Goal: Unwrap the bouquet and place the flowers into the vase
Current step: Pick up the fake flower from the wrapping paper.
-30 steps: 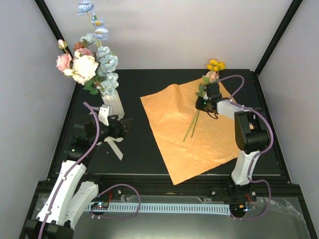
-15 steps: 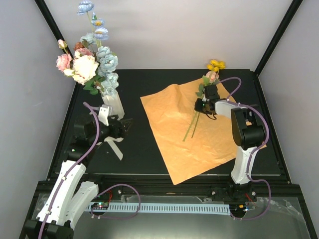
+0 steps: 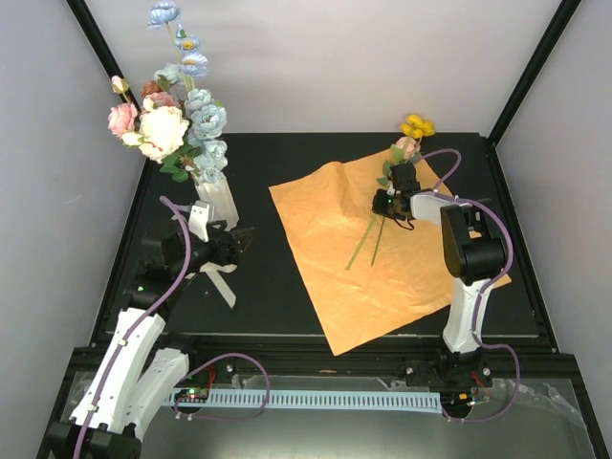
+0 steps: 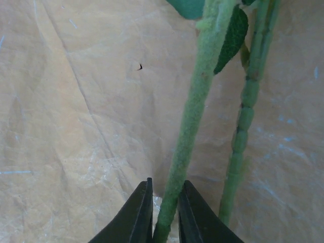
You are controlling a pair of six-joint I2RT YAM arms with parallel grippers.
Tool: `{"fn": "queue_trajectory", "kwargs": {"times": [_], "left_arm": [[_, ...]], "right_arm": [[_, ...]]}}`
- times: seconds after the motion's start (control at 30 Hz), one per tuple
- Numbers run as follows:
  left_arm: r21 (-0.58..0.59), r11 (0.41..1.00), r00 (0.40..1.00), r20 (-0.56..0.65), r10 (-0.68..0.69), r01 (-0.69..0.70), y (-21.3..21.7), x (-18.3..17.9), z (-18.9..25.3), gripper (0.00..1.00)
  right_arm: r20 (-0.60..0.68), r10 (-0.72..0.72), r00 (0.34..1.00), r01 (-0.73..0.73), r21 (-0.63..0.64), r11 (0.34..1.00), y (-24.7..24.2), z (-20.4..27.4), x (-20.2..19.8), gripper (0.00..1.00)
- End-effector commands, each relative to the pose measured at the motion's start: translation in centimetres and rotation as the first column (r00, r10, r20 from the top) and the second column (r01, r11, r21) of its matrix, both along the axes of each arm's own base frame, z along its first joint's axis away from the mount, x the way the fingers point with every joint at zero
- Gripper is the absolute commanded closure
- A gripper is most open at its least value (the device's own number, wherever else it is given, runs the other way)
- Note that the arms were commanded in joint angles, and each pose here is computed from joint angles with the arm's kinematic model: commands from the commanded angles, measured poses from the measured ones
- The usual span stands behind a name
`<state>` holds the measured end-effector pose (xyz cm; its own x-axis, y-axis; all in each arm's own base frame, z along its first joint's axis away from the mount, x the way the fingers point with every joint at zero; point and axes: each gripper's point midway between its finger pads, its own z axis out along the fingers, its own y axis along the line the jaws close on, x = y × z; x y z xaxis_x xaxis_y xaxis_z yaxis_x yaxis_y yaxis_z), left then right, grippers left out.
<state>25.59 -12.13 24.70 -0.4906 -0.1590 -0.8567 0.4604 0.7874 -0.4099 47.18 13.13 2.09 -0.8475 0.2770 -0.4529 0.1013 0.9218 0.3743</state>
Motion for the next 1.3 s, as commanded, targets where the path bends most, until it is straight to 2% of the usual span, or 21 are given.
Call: {"fn": "queue_trajectory", "kwargs": {"times": [0.0, 0.2, 0.37, 0.6, 0.93, 1.07, 1.27], "left_arm": [[0.008, 1.000, 0.999, 0.039, -0.014, 0.014, -0.2, -0.2, 0.9, 0.01], [0.010, 1.000, 0.999, 0.032, -0.012, 0.012, -0.2, -0.1, 0.6, 0.01], [0.013, 1.000, 1.000, 0.024, -0.014, 0.014, -0.2, -0.1, 0.4, 0.01], [0.023, 1.000, 1.000, -0.014, -0.011, 0.011, -0.2, 0.2, -0.6, 0.01], [-0.036, 0.996, 0.994, -0.071, -0.080, 0.078, -1.5, 0.1, -0.5, 0.01], [-0.103, 0.981, 0.985, -0.034, -0.170, 0.166, -2.8, -0.8, 1.3, 0.01], [-0.190, 0.922, 0.941, 0.088, -0.327, 0.338, -5.0, -3.3, 5.6, 0.03]], "right_arm": [[-0.012, -0.008, 1.000, 0.009, 0.008, 1.000, 0.0, -0.3, 0.2, 0.86], [0.092, -0.001, 0.996, -0.004, 0.056, 0.998, 0.5, 4.4, 0.2, 0.99], [0.181, 0.010, 0.984, -0.034, 0.133, 0.990, 1.2, 8.2, -0.9, 0.99], [0.268, 0.028, 0.963, -0.078, 0.174, 0.982, 1.3, 11.6, -3.8, 0.99], [0.400, 0.129, 0.907, -0.208, 0.160, 0.965, 3.3, 15.7, -9.7, 0.99], [0.488, 0.196, 0.851, -0.312, 0.168, 0.935, 5.8, 17.7, -12.5, 0.99], [0.684, 0.287, 0.671, -0.527, 0.167, 0.833, 10.5, 23.3, -17.4, 0.99]]}}
